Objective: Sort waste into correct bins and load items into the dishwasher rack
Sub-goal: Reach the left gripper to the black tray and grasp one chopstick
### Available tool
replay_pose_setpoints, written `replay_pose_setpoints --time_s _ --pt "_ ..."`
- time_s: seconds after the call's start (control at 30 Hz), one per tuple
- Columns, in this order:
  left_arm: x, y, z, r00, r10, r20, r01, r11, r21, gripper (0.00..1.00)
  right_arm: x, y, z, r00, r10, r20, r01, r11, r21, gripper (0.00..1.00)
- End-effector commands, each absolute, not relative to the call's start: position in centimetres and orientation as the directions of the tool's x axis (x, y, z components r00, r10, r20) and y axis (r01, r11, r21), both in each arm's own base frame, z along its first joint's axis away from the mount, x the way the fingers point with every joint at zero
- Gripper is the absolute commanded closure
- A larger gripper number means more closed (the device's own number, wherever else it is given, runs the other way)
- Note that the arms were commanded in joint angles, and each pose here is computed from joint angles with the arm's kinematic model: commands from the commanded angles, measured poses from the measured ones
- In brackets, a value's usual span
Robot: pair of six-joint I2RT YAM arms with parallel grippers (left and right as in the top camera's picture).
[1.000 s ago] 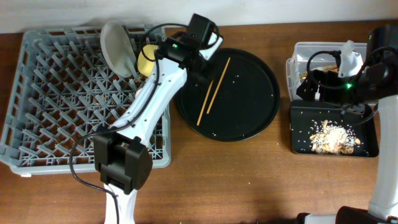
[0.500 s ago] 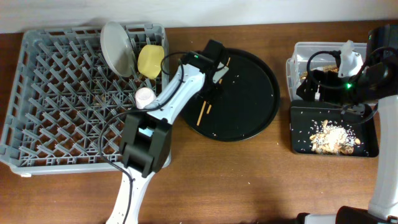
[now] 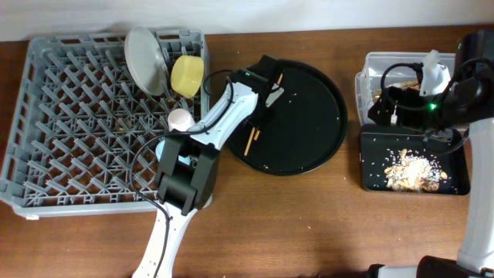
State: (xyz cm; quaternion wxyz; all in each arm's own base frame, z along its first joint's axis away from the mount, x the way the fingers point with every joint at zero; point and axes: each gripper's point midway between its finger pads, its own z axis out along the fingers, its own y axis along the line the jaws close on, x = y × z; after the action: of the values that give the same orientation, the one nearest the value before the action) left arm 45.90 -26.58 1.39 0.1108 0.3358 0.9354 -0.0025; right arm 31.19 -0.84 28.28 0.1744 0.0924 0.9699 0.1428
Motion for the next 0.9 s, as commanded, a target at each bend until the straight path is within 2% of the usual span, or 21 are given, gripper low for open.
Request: replay_pose_setpoints --time_s 0.0,0.23,0.37,0.47,0.6,0.7,0.77,0.87 --pt "47.4 -27.6 3.3 -0.743 0.613 -0.270 0.615 0.784 0.086 0.40 31.2 -1.1 28.1 -0.924 0.223 -0.310 0.128 0.946 0.298 0.02" --pt "49.4 -26.3 3.3 -0.787 0.536 -0.304 0.542 0.837 0.073 0.40 31.2 -1.1 28.1 -0.924 0.223 -0.310 0.128 0.946 0.298 0.01" --pt "49.6 -26.2 1.6 -0.791 0.541 -0.287 0.544 0.835 0.074 0.40 31.2 -1.1 28.1 -0.924 0.223 -0.310 0.128 0.946 0.298 0.02" --pt "50.0 -26.4 1.4 -0.787 0.538 -0.303 0.543 0.836 0.075 0.45 31.2 -1.1 28.1 -0.924 0.223 -0.310 0.128 0.946 0.298 0.02" --pt "50.1 -26.5 1.2 -0.786 0.537 -0.306 0.543 0.837 0.076 0.46 31.2 -1.1 28.1 -0.924 0.223 -0.310 0.128 0.946 0.298 0.02" --pt "49.3 -26.3 -0.4 -0.796 0.547 -0.260 0.549 0.833 0.071 0.46 31.2 -1.1 28.1 -0.924 0.223 -0.310 0.128 0.946 0.298 0.01" --pt "48.1 -26.1 -1.6 -0.803 0.560 -0.205 0.559 0.826 0.067 0.52 31.2 -1.1 28.1 -0.924 0.223 -0.310 0.128 0.946 0.298 0.02" --pt "46.4 -25.2 -2.2 -0.813 0.568 -0.125 0.565 0.823 0.060 0.66 31.2 -1.1 28.1 -0.924 0.223 -0.310 0.128 0.946 0.298 0.02"
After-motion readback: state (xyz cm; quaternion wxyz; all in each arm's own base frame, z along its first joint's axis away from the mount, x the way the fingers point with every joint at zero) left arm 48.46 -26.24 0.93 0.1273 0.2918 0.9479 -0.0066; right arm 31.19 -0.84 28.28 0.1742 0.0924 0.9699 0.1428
